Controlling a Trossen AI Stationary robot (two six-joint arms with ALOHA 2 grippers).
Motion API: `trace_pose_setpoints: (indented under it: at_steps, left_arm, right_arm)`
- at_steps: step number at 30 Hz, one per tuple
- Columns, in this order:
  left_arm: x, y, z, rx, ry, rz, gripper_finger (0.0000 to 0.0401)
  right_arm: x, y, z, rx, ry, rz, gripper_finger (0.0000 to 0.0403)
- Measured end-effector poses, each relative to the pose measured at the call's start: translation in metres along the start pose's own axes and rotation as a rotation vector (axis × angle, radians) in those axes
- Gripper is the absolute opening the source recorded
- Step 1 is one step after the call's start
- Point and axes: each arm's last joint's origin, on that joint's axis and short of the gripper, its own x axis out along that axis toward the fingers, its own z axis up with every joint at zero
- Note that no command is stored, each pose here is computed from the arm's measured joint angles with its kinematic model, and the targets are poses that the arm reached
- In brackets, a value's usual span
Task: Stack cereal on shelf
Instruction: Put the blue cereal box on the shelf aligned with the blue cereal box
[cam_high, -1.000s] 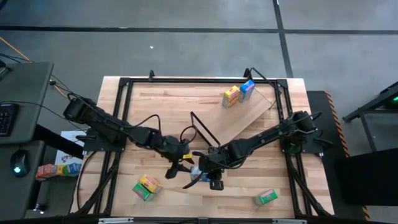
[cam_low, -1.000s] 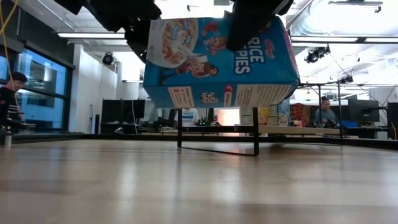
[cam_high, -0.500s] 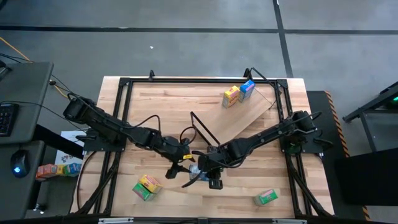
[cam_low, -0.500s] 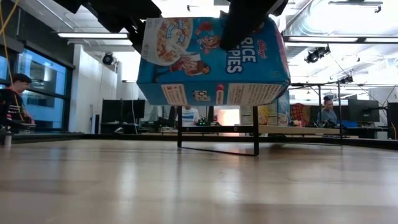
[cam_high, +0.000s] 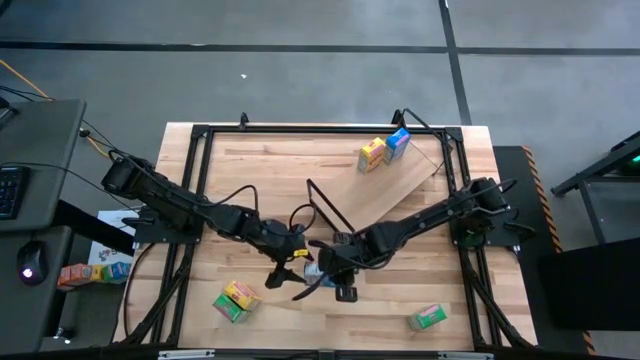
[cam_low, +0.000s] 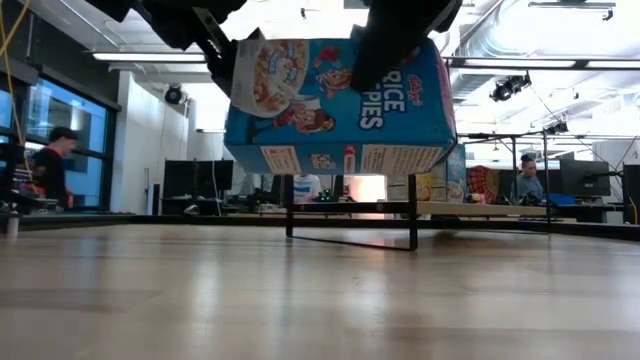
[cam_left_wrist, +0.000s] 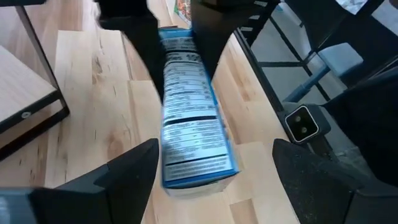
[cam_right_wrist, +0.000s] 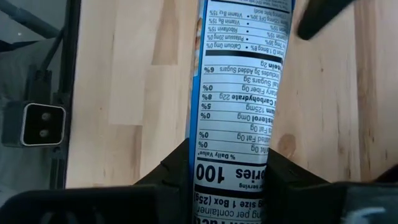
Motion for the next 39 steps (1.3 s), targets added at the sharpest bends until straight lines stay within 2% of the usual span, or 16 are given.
trace_pose_setpoints:
  at_steps: [12,18,21,25,31,34,39]
  left_arm:
    - [0.005,0.005,-0.010,0.006,0.070,0.091,0.0308]
    - [0.004,0.004,-0.005,0.013,0.018,0.084,0.0304]
    - [0.004,0.005,-0.003,-0.011,0.002,0.084,0.0281]
    - [0.003,0.010,-0.004,-0.026,0.026,0.095,0.0228]
    - [0.002,0.015,-0.005,-0.036,0.043,0.089,0.0158]
    - [0.002,0.015,-0.005,-0.037,0.047,0.092,0.0145]
    - [0.002,0.016,-0.006,-0.038,0.057,0.094,0.0146]
  right_arm:
    - [0.000,-0.005,0.008,-0.012,-0.063,0.014,0.0094]
    - [-0.001,-0.005,0.008,-0.013,-0.055,0.019,0.0094]
    - [-0.001,-0.004,0.008,-0.010,-0.057,0.016,0.0094]
    - [-0.001,-0.005,0.007,-0.010,-0.051,0.018,0.0098]
    - [-0.001,-0.006,0.007,-0.010,-0.049,0.001,0.0123]
    - [-0.001,-0.006,0.007,-0.012,-0.050,-0.015,0.0137]
    - [-0.004,-0.006,0.005,-0.009,-0.030,0.008,0.0159]
